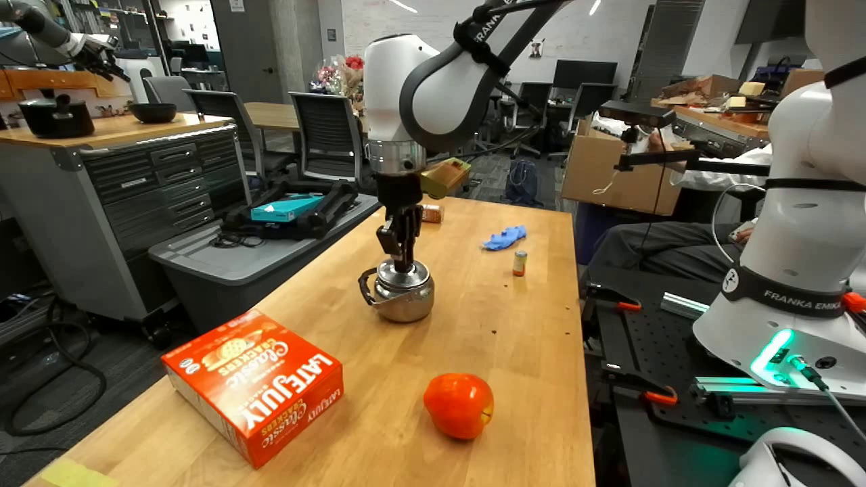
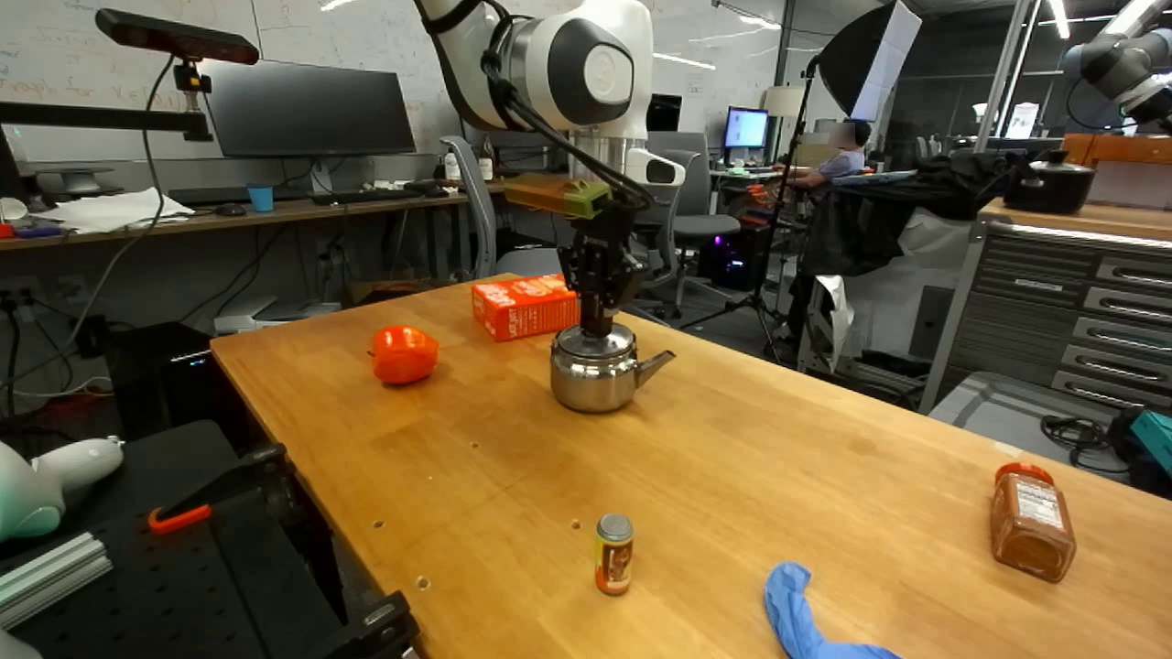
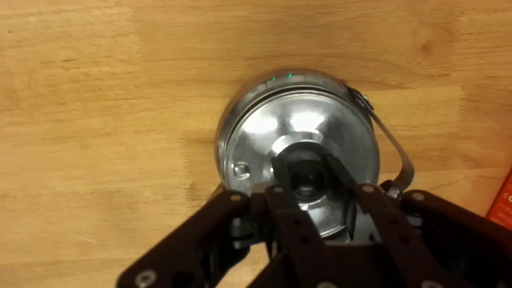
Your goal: Put the lid on the teapot.
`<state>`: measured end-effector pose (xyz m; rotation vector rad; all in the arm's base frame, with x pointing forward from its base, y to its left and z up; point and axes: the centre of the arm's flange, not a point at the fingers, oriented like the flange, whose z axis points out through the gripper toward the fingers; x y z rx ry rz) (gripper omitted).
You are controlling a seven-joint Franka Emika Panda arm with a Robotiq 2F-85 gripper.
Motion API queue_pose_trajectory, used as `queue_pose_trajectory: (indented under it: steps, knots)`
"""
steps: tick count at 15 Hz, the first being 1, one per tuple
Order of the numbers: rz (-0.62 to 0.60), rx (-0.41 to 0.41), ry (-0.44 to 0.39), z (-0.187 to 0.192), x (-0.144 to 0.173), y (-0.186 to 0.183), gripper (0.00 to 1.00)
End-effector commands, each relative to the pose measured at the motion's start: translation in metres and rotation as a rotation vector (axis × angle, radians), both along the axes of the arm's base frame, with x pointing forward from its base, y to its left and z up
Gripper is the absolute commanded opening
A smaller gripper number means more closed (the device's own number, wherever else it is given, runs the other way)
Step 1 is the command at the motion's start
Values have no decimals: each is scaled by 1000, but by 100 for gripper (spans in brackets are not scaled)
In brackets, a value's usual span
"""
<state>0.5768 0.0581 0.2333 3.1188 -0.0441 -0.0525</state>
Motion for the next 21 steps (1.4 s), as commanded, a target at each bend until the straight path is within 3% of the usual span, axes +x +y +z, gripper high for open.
queue_pose_trajectory:
  steps: [1, 8, 9, 10, 12, 17, 21]
  knots:
    - [-7, 13, -7, -2, 9, 4, 7]
    - [-24, 37, 32, -12, 8, -3, 7]
    - [-22, 41, 32, -9, 7, -4, 14]
    - [-21, 43, 26, -6, 6, -4, 53]
    - [5, 51, 21, 5, 1, -6, 59]
    - [80, 60, -25, 42, -19, -11, 97]
    - [166, 36, -42, 78, -51, -14, 100]
